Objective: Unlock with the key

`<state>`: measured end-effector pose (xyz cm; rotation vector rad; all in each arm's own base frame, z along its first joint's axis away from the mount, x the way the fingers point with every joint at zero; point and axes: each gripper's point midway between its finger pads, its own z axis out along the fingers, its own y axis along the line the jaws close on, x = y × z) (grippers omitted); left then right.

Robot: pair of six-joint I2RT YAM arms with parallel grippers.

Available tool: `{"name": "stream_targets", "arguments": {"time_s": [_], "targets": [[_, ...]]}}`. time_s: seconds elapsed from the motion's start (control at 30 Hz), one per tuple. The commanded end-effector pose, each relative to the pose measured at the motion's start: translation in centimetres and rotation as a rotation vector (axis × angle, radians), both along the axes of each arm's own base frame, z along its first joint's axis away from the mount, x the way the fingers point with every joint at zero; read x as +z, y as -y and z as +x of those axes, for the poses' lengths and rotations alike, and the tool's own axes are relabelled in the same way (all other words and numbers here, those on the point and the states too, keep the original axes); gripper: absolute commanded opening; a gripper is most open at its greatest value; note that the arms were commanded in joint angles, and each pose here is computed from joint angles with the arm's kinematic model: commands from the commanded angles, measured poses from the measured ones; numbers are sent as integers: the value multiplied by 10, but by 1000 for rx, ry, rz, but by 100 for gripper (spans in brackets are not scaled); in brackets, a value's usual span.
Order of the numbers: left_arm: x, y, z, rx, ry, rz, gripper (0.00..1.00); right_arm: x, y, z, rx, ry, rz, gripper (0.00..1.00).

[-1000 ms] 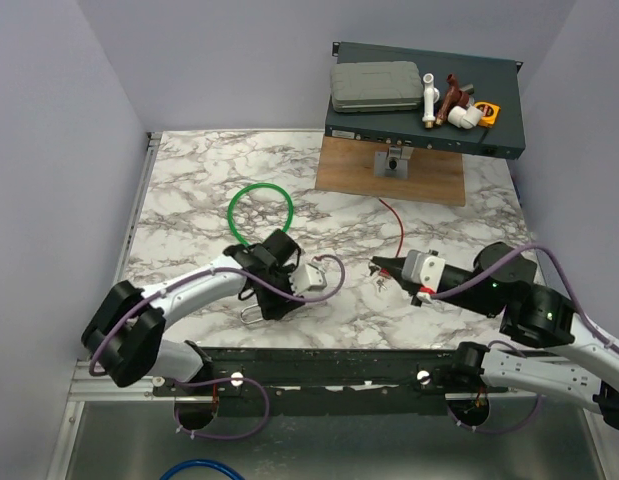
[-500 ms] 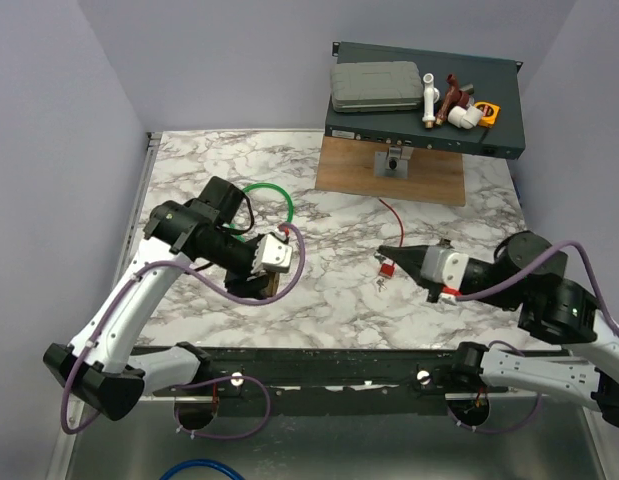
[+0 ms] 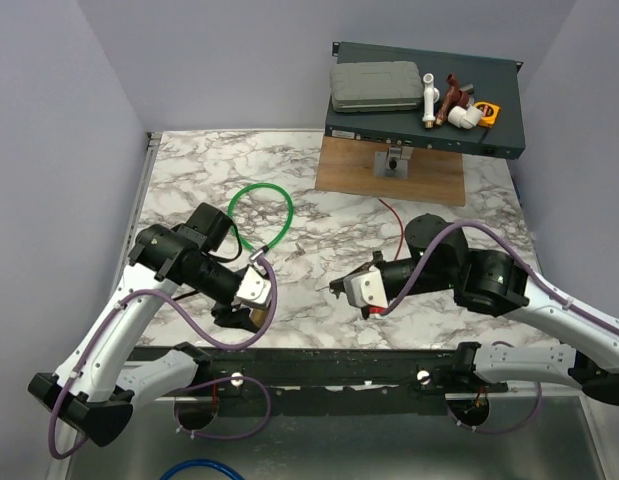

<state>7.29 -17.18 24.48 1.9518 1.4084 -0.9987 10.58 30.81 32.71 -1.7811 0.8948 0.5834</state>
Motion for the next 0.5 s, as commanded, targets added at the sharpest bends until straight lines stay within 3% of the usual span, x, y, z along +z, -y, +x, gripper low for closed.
{"name": "stream_targets", "arguments": {"time_s": [0.0, 0.27, 0.47], "targets": [[17, 12, -27, -63, -112, -136, 0, 10, -7, -22, 134, 39, 21, 1], [27, 26, -34, -85, -241, -231, 0, -2, -30, -44, 250, 82, 10, 1], [24, 32, -47, -139, -321, -214, 0, 8, -41, -58, 303, 98, 34, 1]]}}
